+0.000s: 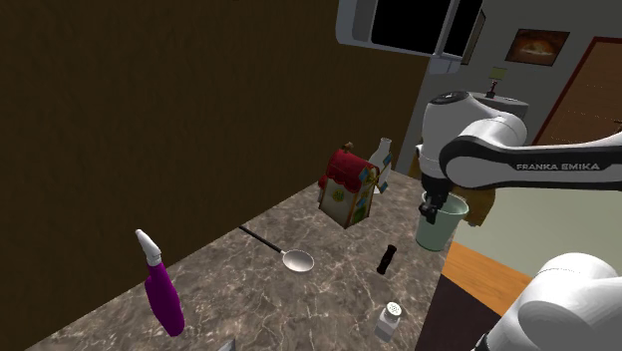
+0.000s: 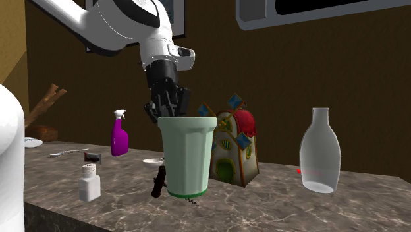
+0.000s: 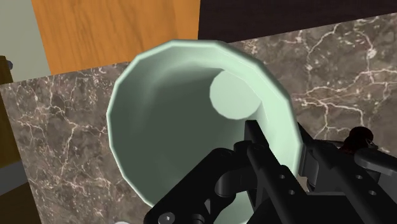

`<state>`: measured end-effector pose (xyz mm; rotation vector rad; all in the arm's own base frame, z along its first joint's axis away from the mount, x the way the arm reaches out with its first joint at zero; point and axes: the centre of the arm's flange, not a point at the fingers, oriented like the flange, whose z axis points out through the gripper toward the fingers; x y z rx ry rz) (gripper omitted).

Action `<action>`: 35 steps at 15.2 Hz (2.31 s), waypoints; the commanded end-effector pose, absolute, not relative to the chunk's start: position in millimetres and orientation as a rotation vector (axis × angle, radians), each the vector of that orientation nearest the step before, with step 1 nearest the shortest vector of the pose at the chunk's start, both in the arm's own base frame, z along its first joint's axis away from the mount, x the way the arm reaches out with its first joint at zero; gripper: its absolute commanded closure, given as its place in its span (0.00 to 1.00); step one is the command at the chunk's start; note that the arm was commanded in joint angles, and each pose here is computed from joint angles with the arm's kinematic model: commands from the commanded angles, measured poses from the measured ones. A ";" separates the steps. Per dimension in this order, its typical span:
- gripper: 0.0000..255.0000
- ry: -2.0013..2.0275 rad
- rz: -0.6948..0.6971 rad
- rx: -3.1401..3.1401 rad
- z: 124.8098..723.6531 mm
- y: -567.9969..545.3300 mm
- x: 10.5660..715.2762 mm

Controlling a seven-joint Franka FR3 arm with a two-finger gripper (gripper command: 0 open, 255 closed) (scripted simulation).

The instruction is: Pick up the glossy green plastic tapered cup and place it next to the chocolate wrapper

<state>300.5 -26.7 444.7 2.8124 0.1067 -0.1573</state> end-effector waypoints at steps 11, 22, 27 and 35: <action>1.00 0.107 -0.157 2.812 507.4 -26.4 299.8; 1.00 0.107 -0.157 2.812 565.5 -26.4 299.8; 1.00 0.107 -0.157 2.812 587.8 -26.4 299.7; 1.00 0.107 -0.157 2.812 571.6 76.9 284.9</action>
